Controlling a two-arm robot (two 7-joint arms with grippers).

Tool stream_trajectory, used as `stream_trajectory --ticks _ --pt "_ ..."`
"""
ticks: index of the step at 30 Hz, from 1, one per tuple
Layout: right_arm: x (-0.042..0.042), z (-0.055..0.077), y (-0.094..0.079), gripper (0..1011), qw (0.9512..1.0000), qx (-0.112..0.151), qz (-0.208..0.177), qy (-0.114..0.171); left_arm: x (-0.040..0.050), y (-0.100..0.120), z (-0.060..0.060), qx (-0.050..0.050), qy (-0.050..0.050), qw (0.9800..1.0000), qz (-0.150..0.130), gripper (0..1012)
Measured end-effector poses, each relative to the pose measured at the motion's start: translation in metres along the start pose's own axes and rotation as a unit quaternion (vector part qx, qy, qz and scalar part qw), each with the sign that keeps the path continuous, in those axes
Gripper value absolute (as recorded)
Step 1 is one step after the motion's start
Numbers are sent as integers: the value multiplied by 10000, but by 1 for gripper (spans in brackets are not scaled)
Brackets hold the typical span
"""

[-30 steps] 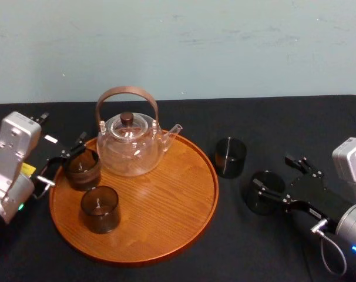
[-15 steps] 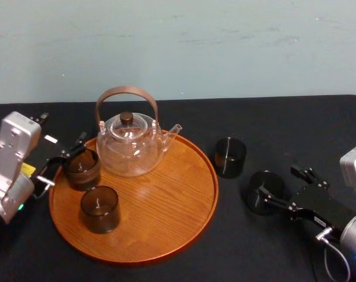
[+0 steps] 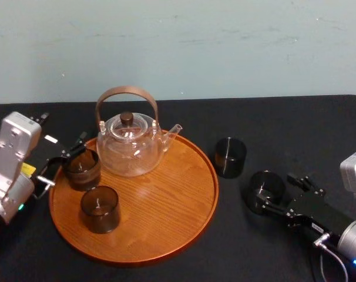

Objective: Pick up the glass from the table and place it on the tray.

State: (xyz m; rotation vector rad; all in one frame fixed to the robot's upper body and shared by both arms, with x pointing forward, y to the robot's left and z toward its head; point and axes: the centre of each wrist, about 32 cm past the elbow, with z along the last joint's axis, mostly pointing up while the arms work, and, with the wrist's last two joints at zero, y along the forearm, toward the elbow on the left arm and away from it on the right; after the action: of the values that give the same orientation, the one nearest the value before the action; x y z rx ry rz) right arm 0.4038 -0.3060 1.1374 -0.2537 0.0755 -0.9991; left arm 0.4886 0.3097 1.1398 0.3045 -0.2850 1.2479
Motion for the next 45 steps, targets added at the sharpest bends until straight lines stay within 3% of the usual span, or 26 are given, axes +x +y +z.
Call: stream_trajectory --ticks 29,45 --pt "1 -160 1 1002 9996 -141 -47 250 0 0 0 0 0 10000 0 1001" --pt "111 -218 177 1002 9994 -225 -11 264 0 0 0 0 0 10000 0 1001"
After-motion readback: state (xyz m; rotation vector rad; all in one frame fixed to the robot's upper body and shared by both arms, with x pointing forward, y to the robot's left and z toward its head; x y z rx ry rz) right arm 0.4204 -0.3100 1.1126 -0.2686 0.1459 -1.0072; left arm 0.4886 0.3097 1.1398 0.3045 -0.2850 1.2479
